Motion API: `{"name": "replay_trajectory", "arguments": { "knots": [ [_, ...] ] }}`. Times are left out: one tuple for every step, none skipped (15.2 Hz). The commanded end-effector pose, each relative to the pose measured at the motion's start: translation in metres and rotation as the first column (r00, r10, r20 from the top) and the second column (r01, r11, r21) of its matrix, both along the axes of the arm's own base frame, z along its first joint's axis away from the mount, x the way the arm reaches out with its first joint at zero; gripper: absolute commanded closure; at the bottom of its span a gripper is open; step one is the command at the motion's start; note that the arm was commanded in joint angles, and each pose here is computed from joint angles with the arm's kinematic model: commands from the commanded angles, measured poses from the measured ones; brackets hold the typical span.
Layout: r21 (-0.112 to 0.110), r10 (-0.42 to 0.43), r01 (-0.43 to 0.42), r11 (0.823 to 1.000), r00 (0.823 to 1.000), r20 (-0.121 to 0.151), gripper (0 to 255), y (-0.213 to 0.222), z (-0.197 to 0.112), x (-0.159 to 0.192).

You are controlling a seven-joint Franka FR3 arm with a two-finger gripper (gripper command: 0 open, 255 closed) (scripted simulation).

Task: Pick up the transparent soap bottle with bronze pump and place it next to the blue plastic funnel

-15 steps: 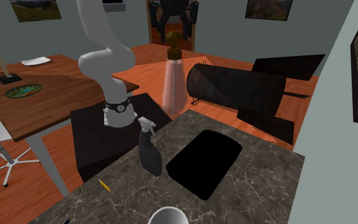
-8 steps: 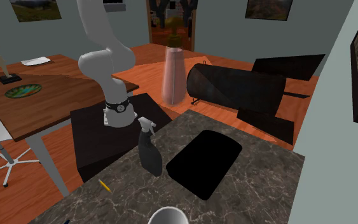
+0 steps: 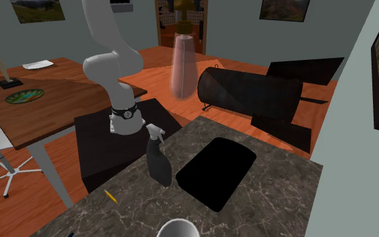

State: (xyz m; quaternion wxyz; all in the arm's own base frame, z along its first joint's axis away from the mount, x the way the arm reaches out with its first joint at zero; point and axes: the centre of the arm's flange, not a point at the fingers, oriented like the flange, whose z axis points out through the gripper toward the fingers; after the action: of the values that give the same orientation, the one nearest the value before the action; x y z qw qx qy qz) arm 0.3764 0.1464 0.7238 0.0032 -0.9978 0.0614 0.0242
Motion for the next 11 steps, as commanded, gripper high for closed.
{"name": "replay_trajectory", "arguments": {
  "knots": [
    [0.000,0.000,0.000,1.000,1.000,0.000,255,0.000,0.010,-0.001],
    [0.000,0.000,0.000,1.000,1.000,0.000,255,0.000,0.015,-0.001],
    [0.000,0.000,0.000,1.000,1.000,0.000,255,0.000,0.021,-0.001],
    [0.000,0.000,0.000,1.000,1.000,0.000,255,0.000,0.026,-0.001],
    [0.000,0.000,0.000,1.000,1.000,0.000,255,0.000,0.031,-0.001],
    [0.000,0.000,0.000,1.000,1.000,0.000,255,0.000,0.036,-0.001],
    [0.000,0.000,0.000,1.000,1.000,0.000,255,0.000,0.042,-0.001],
    [0.000,0.000,0.000,1.000,1.000,0.000,255,0.000,0.047,-0.001],
    [0.000,0.000,0.000,1.000,1.000,0.000,255,0.000,0.052,-0.001],
    [0.000,0.000,0.000,1.000,1.000,0.000,255,0.000,0.058,-0.001],
    [0.000,0.000,0.000,1.000,1.000,0.000,255,0.000,0.063,-0.001]
  ]
}}
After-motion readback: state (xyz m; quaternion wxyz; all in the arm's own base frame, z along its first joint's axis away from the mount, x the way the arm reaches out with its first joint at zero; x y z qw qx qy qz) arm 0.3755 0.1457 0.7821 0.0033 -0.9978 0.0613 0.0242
